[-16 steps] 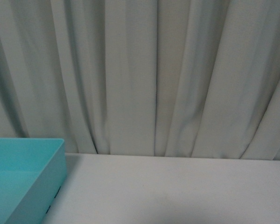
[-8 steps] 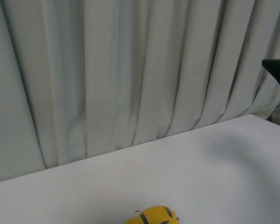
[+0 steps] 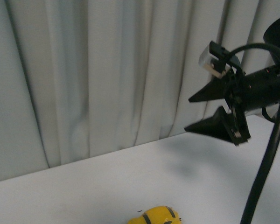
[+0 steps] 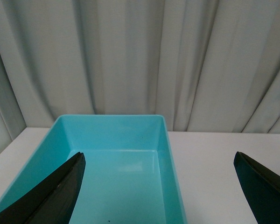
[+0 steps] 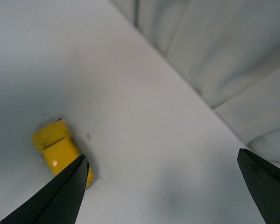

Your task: Wind up and store yellow beetle toy

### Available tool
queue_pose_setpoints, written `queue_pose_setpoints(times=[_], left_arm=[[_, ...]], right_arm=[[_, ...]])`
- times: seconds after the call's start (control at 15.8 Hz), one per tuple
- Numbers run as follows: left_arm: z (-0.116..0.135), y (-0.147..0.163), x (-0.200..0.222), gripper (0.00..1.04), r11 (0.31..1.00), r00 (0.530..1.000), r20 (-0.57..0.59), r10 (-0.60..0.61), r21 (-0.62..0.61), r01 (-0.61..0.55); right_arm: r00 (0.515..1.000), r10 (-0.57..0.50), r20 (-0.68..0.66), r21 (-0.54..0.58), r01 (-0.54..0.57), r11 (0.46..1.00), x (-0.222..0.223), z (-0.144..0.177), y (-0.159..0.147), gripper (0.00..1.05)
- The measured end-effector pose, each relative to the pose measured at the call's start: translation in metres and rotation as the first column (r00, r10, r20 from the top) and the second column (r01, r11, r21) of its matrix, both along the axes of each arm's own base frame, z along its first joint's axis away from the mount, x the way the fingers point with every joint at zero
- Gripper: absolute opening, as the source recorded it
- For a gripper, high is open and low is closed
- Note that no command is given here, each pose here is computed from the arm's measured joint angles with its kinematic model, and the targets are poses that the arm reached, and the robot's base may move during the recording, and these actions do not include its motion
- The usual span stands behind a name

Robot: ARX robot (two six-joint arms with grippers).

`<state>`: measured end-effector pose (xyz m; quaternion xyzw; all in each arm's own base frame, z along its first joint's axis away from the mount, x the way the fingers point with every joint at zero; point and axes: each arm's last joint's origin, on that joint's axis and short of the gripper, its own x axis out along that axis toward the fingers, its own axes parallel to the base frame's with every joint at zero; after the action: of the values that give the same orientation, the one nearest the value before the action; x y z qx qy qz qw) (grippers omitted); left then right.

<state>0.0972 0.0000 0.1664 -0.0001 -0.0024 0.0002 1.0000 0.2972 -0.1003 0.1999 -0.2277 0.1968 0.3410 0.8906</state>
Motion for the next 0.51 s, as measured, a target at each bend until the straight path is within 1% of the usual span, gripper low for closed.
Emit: queue_pose_setpoints(times=[0.06,0.19,0.25,0.32,0.38,0.51], left_arm=[[0.0,0.0,0.0,0.98,1.0,1.0,0.0,0.0,0.0,0.0],[0.0,0.0,0.0,0.98,1.0,1.0,0.0,0.0,0.0,0.0],[0.0,0.0,0.0,0.98,1.0,1.0,0.0,0.0,0.0,0.0],[0.0,0.0,0.0,0.98,1.0,1.0,0.0,0.0,0.0,0.0],[0.0,0.0,0.0,0.98,1.0,1.0,0.0,0.0,0.0,0.0],[0.0,0.0,0.0,0.98,1.0,1.0,0.0,0.0,0.0,0.0]], right_arm=[[0.994,0.085,-0.072,-0.053,-0.089,0.995,0.001,-0.01,0.011,0.98],[0.96,0.217,-0.179,-0.137,-0.243,0.96,0.003,-0.026,0.027,0.98],[0.9,0.341,-0.272,-0.215,-0.402,0.89,0.0,-0.042,0.042,0.98],[0.861,0.429,-0.274,-0.274,-0.498,0.823,0.005,-0.05,0.05,0.98],[0.842,0.453,-0.294,-0.293,-0.53,0.796,0.008,-0.057,0.053,0.98],[0.823,0.466,-0.326,-0.315,-0.559,0.767,0.013,-0.071,0.056,0.98]])
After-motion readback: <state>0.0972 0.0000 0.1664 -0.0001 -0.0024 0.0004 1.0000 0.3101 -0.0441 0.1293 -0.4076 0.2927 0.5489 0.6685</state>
